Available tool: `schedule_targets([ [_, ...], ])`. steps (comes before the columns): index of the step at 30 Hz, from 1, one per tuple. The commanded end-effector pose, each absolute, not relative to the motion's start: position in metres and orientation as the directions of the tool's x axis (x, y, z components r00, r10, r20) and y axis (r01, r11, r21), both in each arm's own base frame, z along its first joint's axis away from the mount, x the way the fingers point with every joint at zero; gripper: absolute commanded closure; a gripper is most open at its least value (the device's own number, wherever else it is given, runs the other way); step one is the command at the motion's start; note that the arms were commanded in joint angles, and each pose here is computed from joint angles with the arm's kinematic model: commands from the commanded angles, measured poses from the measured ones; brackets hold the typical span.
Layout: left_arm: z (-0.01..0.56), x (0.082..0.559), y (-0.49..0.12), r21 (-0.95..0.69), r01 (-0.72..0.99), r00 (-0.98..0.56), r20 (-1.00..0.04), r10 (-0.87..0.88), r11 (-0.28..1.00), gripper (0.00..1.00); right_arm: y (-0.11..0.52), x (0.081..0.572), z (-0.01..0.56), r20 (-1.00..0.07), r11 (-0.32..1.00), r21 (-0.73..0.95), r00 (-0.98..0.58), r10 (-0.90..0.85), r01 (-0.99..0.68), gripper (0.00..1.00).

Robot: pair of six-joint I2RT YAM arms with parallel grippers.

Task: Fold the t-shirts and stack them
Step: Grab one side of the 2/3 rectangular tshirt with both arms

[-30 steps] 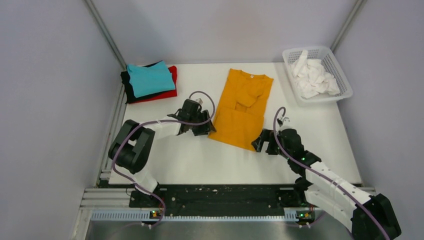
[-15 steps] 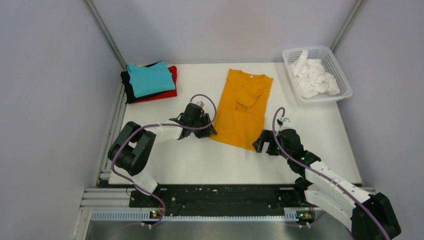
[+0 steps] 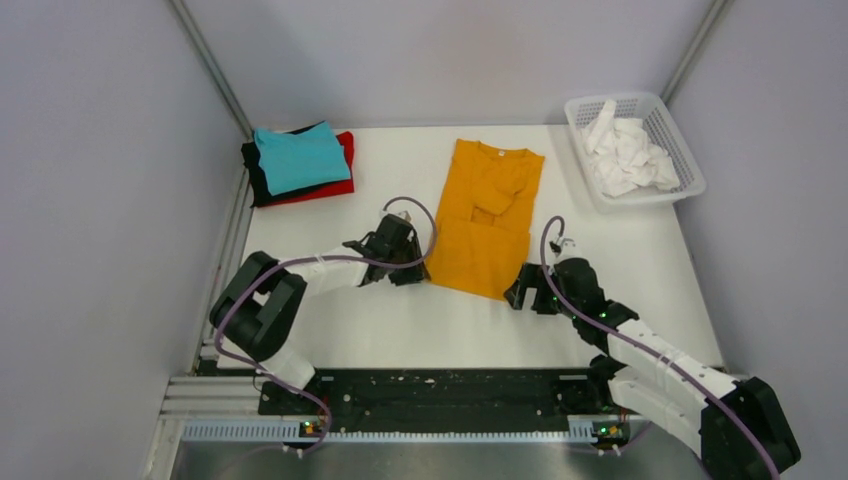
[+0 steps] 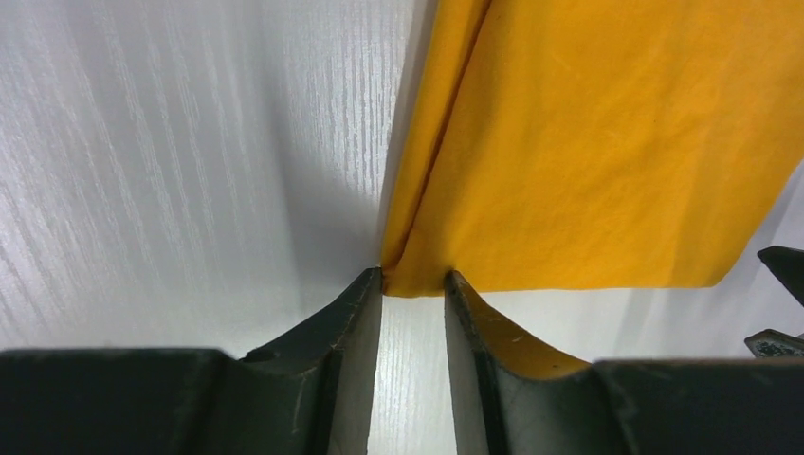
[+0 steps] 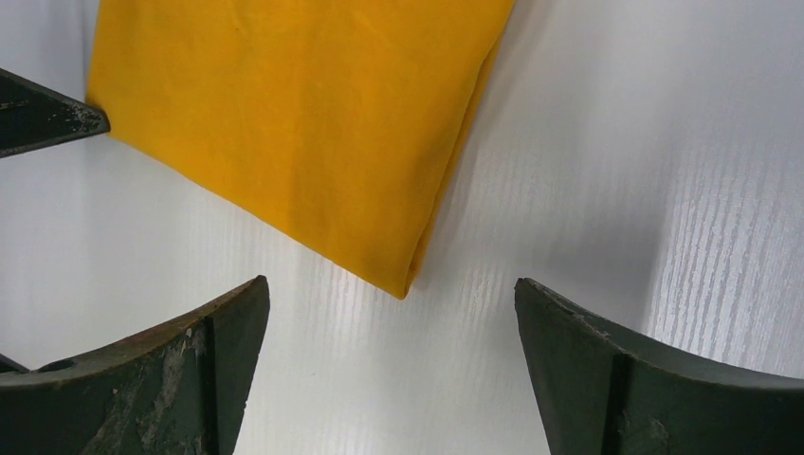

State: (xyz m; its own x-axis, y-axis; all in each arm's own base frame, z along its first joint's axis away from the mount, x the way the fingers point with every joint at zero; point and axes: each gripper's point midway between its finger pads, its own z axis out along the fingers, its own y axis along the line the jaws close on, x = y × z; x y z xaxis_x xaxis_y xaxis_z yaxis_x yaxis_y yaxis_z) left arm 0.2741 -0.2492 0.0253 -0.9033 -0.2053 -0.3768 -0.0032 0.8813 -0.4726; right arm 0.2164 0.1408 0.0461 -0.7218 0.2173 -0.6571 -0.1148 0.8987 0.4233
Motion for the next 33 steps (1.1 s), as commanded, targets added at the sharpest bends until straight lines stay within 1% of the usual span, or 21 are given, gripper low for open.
schedule_targets([
  [1,-0.012,0.237,-0.236,-0.371,-0.050,-0.959,-0.242,-0.148,0.927,0.68,0.150,0.230,0.070,-0.693,0.881,0.445,-0.685,0.225,-0.161,0.02],
  [2,-0.011,0.238,-0.241,-0.384,-0.042,-0.960,-0.240,-0.143,0.922,0.73,0.150,0.229,0.070,-0.691,0.880,0.447,-0.687,0.225,-0.162,0.03],
  [3,-0.011,0.238,-0.245,-0.390,-0.036,-0.961,-0.239,-0.139,0.920,0.81,0.151,0.229,0.071,-0.689,0.879,0.449,-0.690,0.223,-0.164,0.04],
  [4,-0.010,0.238,-0.248,-0.393,-0.033,-0.961,-0.241,-0.137,0.919,0.97,0.151,0.228,0.071,-0.685,0.878,0.449,-0.694,0.220,-0.165,0.06],
  [5,-0.010,0.238,-0.249,-0.394,-0.031,-0.960,-0.245,-0.138,0.918,1.00,0.151,0.226,0.071,-0.678,0.878,0.448,-0.703,0.213,-0.166,0.07],
  [9,-0.004,0.241,-0.253,-0.426,-0.019,-0.946,-0.285,-0.154,0.905,1.00,0.158,0.218,0.067,-0.670,0.894,0.404,-0.728,0.146,-0.193,0.10],
  [12,-0.002,0.243,-0.250,-0.417,-0.024,-0.941,-0.298,-0.162,0.908,1.00,0.160,0.219,0.061,-0.694,0.941,0.276,-0.718,0.055,-0.196,0.12],
  [13,-0.003,0.243,-0.248,-0.409,-0.030,-0.941,-0.297,-0.164,0.912,1.00,0.159,0.221,0.059,-0.697,0.954,0.235,-0.716,0.033,-0.185,0.14],
  [17,-0.006,0.241,-0.247,-0.400,-0.036,-0.944,-0.286,-0.162,0.916,1.00,0.154,0.225,0.046,-0.658,0.979,0.141,-0.753,-0.017,-0.145,0.27],
  [20,-0.008,0.241,-0.246,-0.393,-0.039,-0.945,-0.285,-0.161,0.919,1.00,0.159,0.220,0.036,-0.628,0.980,0.116,-0.776,-0.055,-0.163,0.35],
  [25,-0.007,0.243,-0.245,-0.383,-0.040,-0.942,-0.292,-0.163,0.923,1.00,0.153,0.209,0.025,-0.593,0.984,0.085,-0.802,-0.074,-0.154,0.42],
  [29,-0.007,0.243,-0.244,-0.383,-0.049,-0.942,-0.290,-0.171,0.922,1.00,0.158,0.207,0.022,-0.596,0.978,0.119,-0.800,-0.066,-0.170,0.53],
  [33,-0.006,0.245,-0.243,-0.384,-0.054,-0.937,-0.300,-0.180,0.922,1.00,0.165,0.211,0.018,-0.600,0.972,0.131,-0.796,-0.079,-0.194,0.56],
])
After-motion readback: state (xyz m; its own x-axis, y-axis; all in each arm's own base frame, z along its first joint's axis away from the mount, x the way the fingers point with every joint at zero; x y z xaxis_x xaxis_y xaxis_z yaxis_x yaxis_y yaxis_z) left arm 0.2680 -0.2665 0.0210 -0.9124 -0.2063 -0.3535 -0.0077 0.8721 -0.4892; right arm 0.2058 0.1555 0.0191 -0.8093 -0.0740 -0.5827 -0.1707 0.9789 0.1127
